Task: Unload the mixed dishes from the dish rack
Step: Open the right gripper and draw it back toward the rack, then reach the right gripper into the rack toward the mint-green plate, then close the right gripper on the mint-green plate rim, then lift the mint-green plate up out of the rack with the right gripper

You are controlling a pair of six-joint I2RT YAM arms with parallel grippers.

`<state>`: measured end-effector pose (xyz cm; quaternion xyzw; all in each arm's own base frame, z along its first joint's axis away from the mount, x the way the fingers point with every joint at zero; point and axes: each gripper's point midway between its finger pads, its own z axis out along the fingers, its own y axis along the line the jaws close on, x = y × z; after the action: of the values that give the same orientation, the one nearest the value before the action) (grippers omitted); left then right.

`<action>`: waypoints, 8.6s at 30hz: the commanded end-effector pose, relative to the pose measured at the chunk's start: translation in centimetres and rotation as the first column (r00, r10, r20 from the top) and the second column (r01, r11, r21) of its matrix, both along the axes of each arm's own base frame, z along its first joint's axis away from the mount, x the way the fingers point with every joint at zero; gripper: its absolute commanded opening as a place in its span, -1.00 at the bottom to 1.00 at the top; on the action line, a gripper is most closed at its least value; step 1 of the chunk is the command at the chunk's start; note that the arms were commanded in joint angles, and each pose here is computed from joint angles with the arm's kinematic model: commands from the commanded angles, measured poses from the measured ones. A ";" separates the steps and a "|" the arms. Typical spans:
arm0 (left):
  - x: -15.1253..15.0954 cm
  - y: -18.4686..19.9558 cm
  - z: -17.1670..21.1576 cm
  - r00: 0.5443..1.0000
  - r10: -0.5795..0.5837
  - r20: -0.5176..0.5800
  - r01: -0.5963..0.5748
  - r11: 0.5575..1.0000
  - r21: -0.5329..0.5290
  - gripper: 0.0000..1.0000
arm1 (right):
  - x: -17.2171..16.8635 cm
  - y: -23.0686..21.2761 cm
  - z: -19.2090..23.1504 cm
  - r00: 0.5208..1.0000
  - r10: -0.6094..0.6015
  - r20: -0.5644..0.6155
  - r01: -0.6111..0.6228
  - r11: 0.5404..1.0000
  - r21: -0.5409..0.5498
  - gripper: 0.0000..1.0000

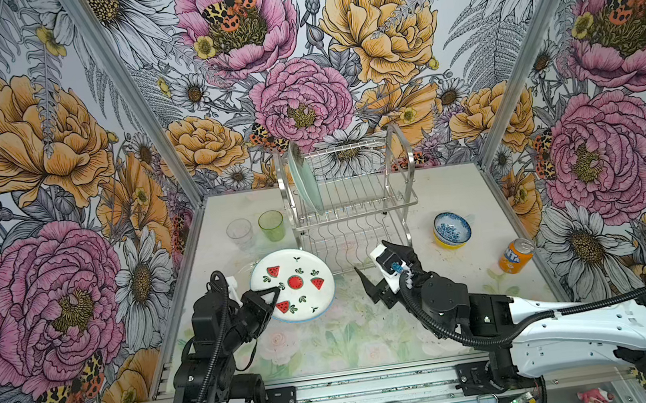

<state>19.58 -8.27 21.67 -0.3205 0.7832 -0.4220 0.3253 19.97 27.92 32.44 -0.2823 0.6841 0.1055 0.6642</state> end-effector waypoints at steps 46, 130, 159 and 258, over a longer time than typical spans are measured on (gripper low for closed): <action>6.4 10.6 -6.0 0.929 0.368 -0.023 -0.340 0.878 0.337 -0.69 | 1.3 -7.2 0.1 0.994 -0.111 -0.004 0.111 0.992 0.068 0.85; 5.3 2.3 5.1 0.984 -0.036 0.175 -0.040 0.909 0.415 0.97 | 6.9 7.7 8.5 0.985 0.145 -0.090 -0.128 0.977 0.172 0.82; 3.8 2.8 0.4 0.994 -0.066 0.091 0.013 0.873 0.488 0.98 | 14.5 10.5 8.9 0.997 -0.041 -0.061 0.049 0.988 0.147 0.81; 4.0 2.5 0.9 0.994 -0.069 0.083 0.027 0.900 0.435 0.98 | 20.9 8.5 9.5 0.961 -0.271 0.062 0.258 0.952 0.162 -1.00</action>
<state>23.56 -5.66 21.84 -0.2030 0.8535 -0.2521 0.4084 39.46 38.78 37.28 -0.2112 0.7069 0.0835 0.6698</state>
